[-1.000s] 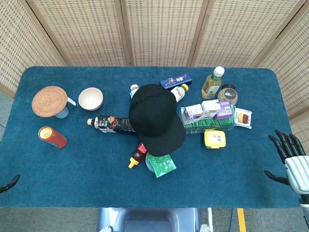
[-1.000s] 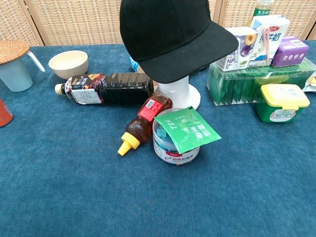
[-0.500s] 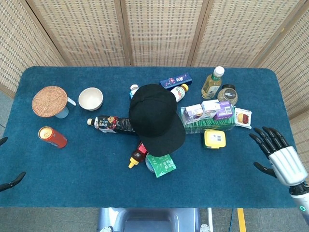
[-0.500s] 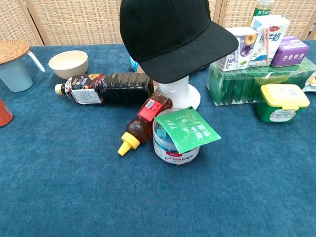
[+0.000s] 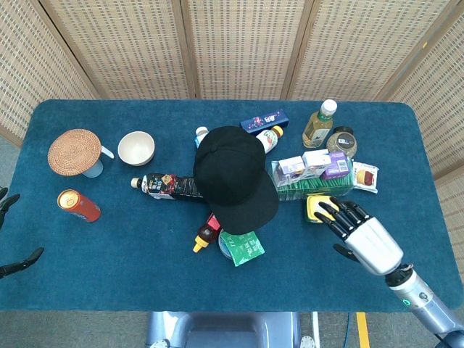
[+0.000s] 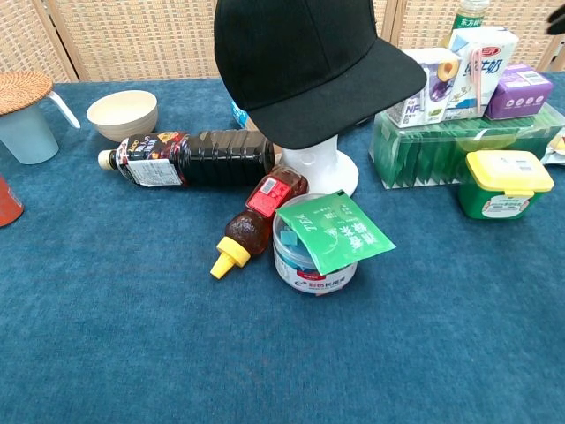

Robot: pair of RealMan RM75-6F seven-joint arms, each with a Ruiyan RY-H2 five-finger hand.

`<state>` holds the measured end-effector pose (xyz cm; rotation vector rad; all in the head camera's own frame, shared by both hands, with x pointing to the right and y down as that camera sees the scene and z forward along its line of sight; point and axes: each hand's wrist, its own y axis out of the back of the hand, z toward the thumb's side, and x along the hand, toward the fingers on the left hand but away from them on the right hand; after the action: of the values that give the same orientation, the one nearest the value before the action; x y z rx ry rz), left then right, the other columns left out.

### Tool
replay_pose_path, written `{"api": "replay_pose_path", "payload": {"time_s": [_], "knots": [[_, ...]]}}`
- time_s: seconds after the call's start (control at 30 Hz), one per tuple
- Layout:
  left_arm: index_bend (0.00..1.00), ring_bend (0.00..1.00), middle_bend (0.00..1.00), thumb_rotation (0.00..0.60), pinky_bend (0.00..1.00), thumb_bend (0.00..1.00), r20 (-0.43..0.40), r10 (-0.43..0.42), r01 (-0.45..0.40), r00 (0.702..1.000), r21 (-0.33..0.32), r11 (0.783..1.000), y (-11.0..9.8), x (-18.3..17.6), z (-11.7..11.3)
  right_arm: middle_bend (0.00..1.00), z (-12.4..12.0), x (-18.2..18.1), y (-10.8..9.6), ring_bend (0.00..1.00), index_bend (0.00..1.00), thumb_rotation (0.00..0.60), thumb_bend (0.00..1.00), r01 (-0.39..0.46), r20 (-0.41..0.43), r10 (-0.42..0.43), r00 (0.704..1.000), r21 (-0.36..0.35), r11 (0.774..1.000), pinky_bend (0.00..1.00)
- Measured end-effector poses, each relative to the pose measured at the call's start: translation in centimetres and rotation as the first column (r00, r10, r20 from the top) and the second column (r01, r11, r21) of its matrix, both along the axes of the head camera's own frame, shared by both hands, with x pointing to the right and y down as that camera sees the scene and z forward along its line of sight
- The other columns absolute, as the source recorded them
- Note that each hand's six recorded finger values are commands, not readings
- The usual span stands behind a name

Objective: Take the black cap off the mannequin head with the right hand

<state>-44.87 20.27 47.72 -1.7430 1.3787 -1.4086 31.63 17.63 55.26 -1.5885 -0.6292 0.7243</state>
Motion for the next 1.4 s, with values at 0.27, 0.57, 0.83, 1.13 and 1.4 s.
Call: {"api": "replay_pose_path", "payload": {"time_s": [0.27,0.57,0.83,1.13,1.4], "knots": [[0.07,0.0,0.0,0.6,0.01,0.19,0.017,-0.011,0.011,1.0,-0.012,1.0,-0.1,-0.2,0.7,0.22,0.2,-4.5,-1.3,0.19,0.22,0.6,0.0,0.042,0.057,-0.043,0.997,0.021,0.999,0.3],[0.07,0.0,0.0,0.6,0.01,0.19,0.021,0.003,-0.003,1.0,-0.003,1.0,-0.2,0.8,0.1,0.3,1.7,-8.1,-2.2,0.28,0.3,0.6,0.03,0.069,0.096,-0.072,0.993,0.026,0.997,0.36],[0.07,0.0,0.0,0.6,0.01,0.19,0.023,0.006,-0.006,1.0,-0.008,1.0,0.4,0.9,0.1,0.33,2.4,-10.0,-2.4,0.33,0.33,0.6,0.13,0.079,0.128,-0.09,0.988,0.09,0.993,0.4],[0.07,0.0,0.0,0.6,0.01,0.18,0.024,0.0,0.001,1.0,-0.01,1.0,0.6,0.4,0.2,0.34,3.6,-12.4,-2.4,0.35,0.34,0.6,0.22,0.111,0.114,-0.126,0.986,0.125,0.986,0.43],[0.07,0.0,0.0,0.6,0.01,0.19,0.029,-0.009,0.009,1.0,-0.02,1.0,0.5,-0.2,0.5,0.37,4.5,-14.1,-2.5,0.38,0.36,0.6,0.32,0.141,0.093,-0.154,0.984,0.134,0.981,0.51]]}}
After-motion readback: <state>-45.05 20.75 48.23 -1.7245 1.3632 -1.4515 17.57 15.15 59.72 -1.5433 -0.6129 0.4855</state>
